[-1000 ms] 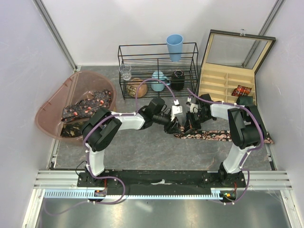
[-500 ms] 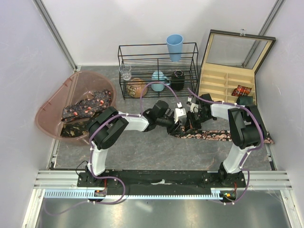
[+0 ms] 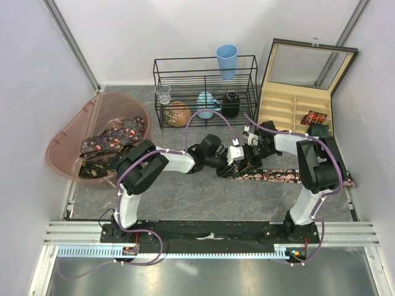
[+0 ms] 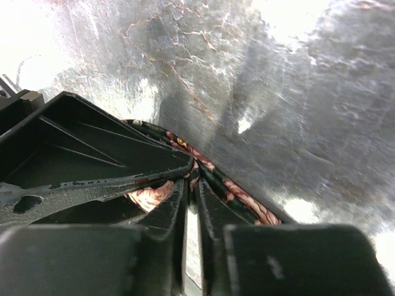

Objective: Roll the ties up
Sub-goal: Roll the tie at the center of the board.

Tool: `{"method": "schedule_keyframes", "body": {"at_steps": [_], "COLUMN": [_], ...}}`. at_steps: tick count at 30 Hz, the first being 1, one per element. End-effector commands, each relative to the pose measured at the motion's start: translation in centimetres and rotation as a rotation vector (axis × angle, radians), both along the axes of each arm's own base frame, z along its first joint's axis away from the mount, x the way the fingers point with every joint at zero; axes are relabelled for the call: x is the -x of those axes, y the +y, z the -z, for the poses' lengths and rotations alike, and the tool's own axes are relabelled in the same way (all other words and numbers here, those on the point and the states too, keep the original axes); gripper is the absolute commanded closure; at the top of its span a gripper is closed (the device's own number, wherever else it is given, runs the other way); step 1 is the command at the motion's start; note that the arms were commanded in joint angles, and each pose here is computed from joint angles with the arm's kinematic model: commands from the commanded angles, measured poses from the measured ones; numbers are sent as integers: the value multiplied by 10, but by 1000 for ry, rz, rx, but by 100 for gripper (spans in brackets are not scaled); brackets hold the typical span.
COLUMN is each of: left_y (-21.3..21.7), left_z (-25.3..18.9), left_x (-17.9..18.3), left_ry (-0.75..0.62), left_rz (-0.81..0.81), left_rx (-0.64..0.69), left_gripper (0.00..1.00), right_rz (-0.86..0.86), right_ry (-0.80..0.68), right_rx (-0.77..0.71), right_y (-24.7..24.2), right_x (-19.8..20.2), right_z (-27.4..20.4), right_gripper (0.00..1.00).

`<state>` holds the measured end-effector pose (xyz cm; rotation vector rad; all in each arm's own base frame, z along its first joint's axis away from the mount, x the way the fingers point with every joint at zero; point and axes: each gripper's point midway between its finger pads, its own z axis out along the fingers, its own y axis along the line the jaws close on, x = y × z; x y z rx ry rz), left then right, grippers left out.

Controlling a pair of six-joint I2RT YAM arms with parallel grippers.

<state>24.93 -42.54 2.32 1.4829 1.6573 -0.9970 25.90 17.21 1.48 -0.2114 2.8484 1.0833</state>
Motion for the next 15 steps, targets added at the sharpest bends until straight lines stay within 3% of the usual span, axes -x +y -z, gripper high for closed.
{"method": "schedule_keyframes", "body": {"at_steps": [1,10,15], "left_y": [33,35,35], "left_z": [38,44,45], "left_x": [9,11,11], "left_ry": [-8,-10,-9], "left_rz": [-5,8,9], "left_rx": [-175,-199,-202], "left_gripper": [68,71,71], "right_rz": [22,6,-3], "right_ry": [-97,-61,-45], "right_rx": [48,-114,-133], "right_y": [-22,-16,-8], "right_x": [-29,-22,-15], "right_z": [-15,-47,-38], "right_gripper": [77,56,53]}}
